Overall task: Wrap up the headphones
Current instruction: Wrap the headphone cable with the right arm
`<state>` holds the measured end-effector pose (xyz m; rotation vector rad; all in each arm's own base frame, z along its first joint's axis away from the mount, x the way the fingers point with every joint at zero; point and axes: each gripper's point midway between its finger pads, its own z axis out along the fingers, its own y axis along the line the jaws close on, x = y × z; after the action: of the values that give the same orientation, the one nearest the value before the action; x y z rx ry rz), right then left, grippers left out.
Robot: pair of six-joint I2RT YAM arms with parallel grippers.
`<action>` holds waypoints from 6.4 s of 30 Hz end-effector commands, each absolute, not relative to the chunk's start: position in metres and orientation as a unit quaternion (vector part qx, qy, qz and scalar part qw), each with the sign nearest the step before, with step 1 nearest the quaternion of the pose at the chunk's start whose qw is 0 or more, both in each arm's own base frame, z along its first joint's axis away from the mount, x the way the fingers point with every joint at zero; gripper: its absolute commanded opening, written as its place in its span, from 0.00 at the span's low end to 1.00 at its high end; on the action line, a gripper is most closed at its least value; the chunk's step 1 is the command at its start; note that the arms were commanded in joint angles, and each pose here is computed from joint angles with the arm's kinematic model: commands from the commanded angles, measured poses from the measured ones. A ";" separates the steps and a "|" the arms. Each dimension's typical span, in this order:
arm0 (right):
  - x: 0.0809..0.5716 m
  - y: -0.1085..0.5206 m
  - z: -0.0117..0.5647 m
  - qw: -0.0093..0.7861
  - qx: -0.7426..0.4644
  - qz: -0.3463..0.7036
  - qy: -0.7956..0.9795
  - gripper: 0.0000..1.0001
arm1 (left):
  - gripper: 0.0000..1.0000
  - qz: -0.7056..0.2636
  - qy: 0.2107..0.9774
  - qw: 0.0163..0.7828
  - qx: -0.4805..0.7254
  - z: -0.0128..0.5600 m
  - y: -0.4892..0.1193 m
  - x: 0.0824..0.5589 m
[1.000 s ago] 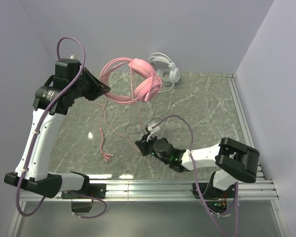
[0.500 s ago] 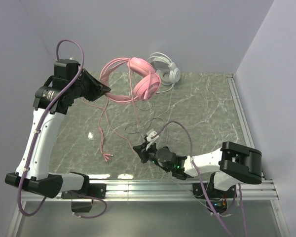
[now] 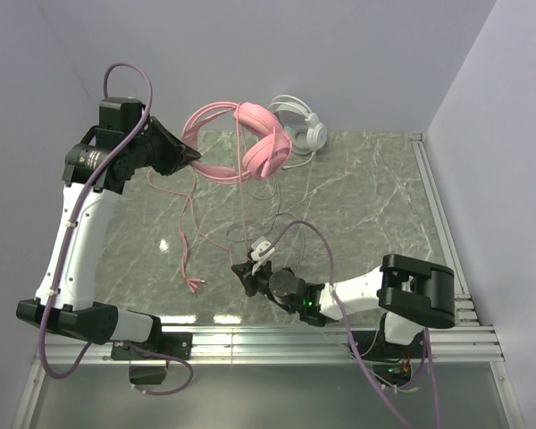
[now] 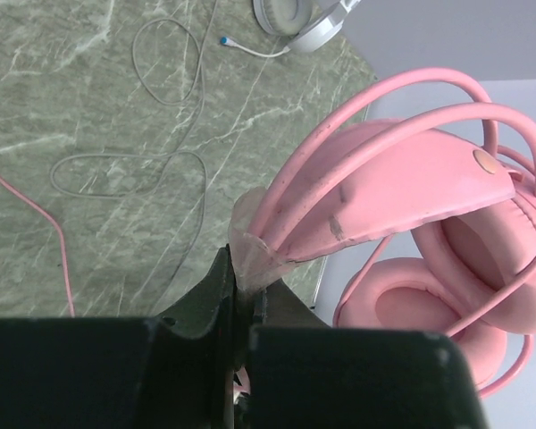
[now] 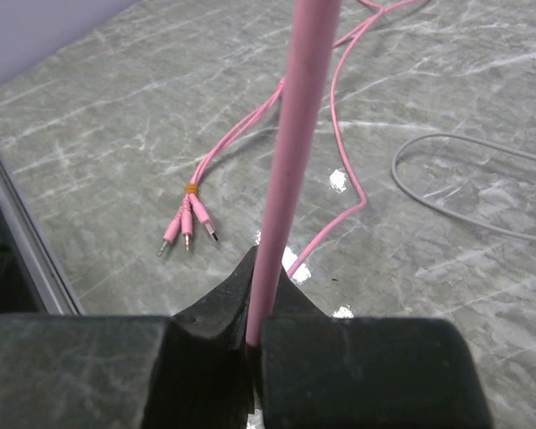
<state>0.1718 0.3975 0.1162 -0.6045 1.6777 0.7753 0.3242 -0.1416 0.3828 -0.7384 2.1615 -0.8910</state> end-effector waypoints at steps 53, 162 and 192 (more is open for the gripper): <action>0.188 0.356 0.190 0.446 -0.163 0.656 0.586 0.04 | 0.01 -0.517 0.756 0.353 -0.189 0.396 -0.167 0.259; 0.129 0.358 0.172 0.550 -0.287 0.523 0.585 0.07 | 0.00 -0.383 0.732 0.466 -0.318 0.443 -0.122 0.378; 0.117 0.355 0.153 0.528 -0.255 0.541 0.604 0.11 | 0.01 -0.394 0.731 0.481 -0.280 0.476 -0.121 0.367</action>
<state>0.1088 0.3573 0.1233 -0.7090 1.5447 1.2429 0.3880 -0.1180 0.3964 -0.8150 1.9862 -0.8126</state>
